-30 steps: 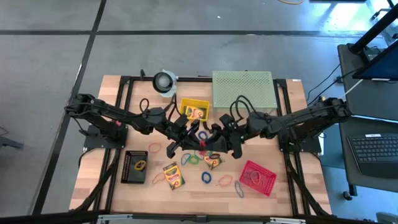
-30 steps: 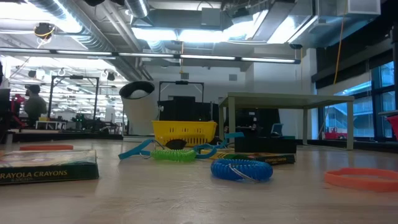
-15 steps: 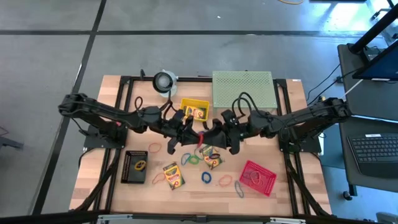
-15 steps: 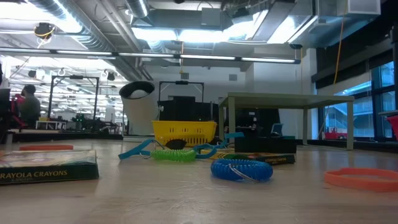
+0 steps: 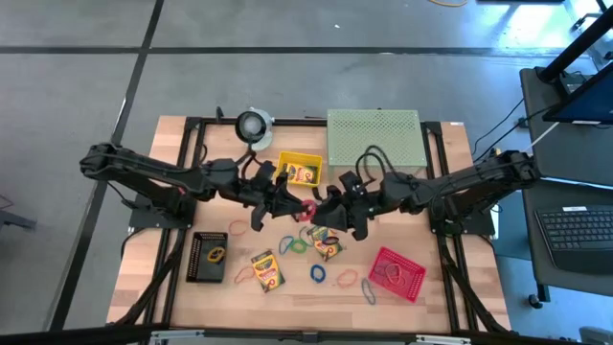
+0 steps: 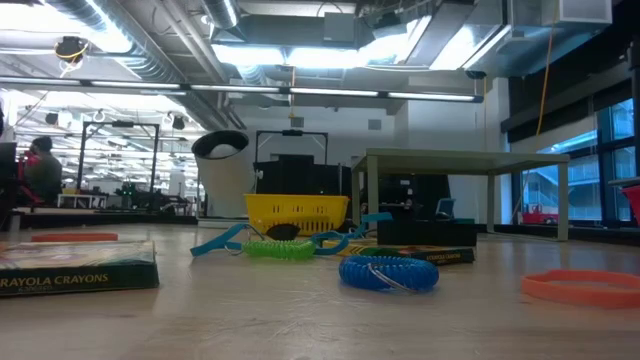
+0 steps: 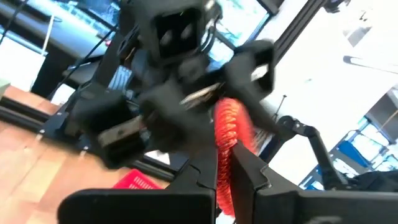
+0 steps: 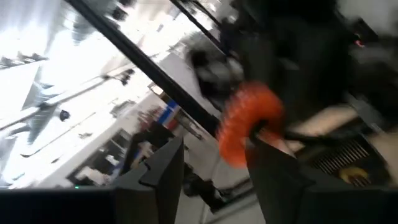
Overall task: Pick & Place Office Desk Supplies
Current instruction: Put the orange spring keychain into the black bin
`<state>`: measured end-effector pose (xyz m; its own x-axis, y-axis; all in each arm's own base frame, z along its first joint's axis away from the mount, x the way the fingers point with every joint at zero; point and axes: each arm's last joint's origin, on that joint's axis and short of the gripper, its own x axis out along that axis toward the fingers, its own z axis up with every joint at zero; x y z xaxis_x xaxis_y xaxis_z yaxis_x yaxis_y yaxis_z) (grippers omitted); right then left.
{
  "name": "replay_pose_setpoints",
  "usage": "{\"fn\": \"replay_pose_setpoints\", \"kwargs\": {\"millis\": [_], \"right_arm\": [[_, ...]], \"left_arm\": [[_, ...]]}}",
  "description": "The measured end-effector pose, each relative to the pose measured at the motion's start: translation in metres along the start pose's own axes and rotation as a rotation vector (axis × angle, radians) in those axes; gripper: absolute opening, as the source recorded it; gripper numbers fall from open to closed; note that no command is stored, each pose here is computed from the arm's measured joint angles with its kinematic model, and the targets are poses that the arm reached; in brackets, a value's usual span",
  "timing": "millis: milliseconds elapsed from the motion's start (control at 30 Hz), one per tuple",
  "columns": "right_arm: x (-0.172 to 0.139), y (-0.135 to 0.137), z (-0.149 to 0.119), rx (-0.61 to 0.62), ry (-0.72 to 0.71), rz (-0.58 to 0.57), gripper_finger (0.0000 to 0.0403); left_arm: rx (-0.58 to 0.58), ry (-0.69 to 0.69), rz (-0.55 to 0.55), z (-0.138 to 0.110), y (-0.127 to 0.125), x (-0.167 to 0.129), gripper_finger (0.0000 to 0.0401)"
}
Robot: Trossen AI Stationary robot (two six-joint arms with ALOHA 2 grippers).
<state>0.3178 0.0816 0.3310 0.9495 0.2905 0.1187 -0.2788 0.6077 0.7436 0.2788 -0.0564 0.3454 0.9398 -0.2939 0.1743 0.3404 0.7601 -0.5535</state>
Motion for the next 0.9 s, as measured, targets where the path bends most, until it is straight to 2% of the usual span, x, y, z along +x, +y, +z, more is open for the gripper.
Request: {"fn": "replay_pose_setpoints", "kwargs": {"millis": [133,333,533,733,833,900], "right_arm": [[0.000,-0.007,-0.002,0.003,-0.028,-0.109,0.0184],[-0.001,-0.012,0.004,-0.035,-0.109,-0.185,0.0182],[-0.002,-0.019,0.003,-0.036,-0.078,-0.242,0.0172],[-0.002,-0.020,0.002,-0.033,-0.060,-0.255,0.0166],[-0.003,-0.023,-0.002,-0.031,0.000,-0.273,0.0166],[-0.005,-0.028,-0.008,-0.031,0.061,-0.316,0.0166]], "left_arm": [[0.001,-0.017,-0.014,0.007,-0.006,-0.006,0.0010],[-0.050,0.033,0.024,0.007,-0.008,-0.014,0.0010],[-0.199,0.276,0.292,-0.009,0.001,-0.039,0.0010],[-0.273,0.465,0.459,-0.020,-0.008,-0.076,0.0010],[-0.355,0.584,0.532,-0.029,-0.014,-0.093,0.0010],[-0.425,0.691,0.630,-0.042,-0.017,-0.103,0.0010]]}}
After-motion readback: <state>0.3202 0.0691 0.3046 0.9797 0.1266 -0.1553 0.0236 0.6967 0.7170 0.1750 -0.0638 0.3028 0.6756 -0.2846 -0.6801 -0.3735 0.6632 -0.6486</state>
